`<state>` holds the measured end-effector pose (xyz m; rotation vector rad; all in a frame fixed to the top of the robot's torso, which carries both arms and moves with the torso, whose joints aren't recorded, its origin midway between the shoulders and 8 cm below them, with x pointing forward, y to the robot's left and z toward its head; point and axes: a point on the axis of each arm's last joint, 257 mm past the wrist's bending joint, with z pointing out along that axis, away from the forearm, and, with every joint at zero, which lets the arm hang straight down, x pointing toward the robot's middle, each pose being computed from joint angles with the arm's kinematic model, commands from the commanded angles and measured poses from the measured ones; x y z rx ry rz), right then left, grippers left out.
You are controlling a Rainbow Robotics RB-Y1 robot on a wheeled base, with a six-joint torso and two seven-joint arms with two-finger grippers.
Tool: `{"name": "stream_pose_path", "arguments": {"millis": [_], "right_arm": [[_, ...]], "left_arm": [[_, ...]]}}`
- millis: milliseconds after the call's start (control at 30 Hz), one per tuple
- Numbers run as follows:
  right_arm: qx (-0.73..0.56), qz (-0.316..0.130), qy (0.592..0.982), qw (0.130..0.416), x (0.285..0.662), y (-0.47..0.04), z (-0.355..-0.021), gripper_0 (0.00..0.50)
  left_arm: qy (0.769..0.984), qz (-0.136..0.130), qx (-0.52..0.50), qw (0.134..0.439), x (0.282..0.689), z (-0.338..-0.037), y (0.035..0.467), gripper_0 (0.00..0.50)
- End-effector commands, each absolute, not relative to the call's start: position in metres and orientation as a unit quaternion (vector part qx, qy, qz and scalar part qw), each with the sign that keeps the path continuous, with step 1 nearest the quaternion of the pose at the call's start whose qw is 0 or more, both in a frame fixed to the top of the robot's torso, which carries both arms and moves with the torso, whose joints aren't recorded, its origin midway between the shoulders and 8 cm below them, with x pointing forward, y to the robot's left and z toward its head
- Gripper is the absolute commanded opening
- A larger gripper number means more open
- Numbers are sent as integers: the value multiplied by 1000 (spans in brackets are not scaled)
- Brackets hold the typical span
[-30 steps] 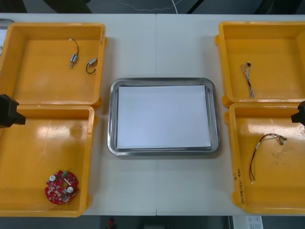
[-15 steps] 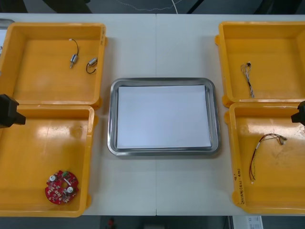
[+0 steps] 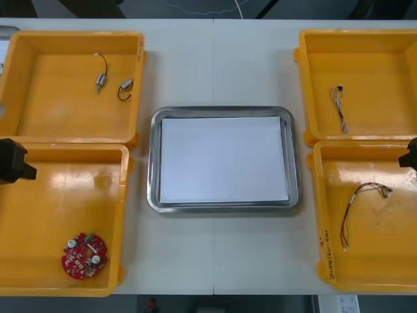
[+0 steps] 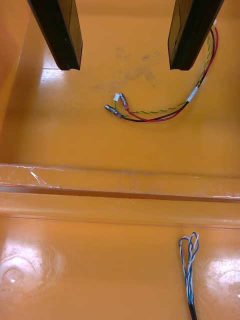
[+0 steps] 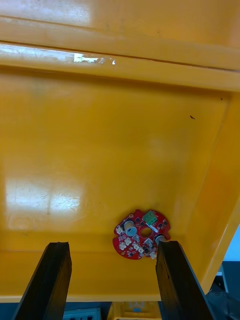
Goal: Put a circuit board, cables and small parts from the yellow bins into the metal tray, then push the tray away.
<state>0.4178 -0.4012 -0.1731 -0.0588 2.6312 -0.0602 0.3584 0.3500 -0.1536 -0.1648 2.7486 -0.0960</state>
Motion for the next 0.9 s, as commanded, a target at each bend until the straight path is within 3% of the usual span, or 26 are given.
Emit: {"name": "stream_pose_path", "arguments": {"millis": [33, 133, 433, 700, 900], "right_arm": [[-10, -33, 965, 262, 422, -405, -159, 500], [0, -28, 964, 263, 422, -404, -161, 500], [29, -7, 964, 264, 419, -394, -173, 500], [32, -10, 961, 274, 403, -383, -177, 500], [67, 11, 958, 278, 390, -367, -183, 500]], "left_arm": [[983, 1, 52, 176, 343, -158, 362, 500], [983, 13, 94, 155, 330, -169, 368, 500], [969, 39, 200, 141, 317, -182, 369, 500], [944, 64, 284, 158, 317, -199, 357, 500], [932, 64, 312, 173, 314, -218, 346, 500]]}}
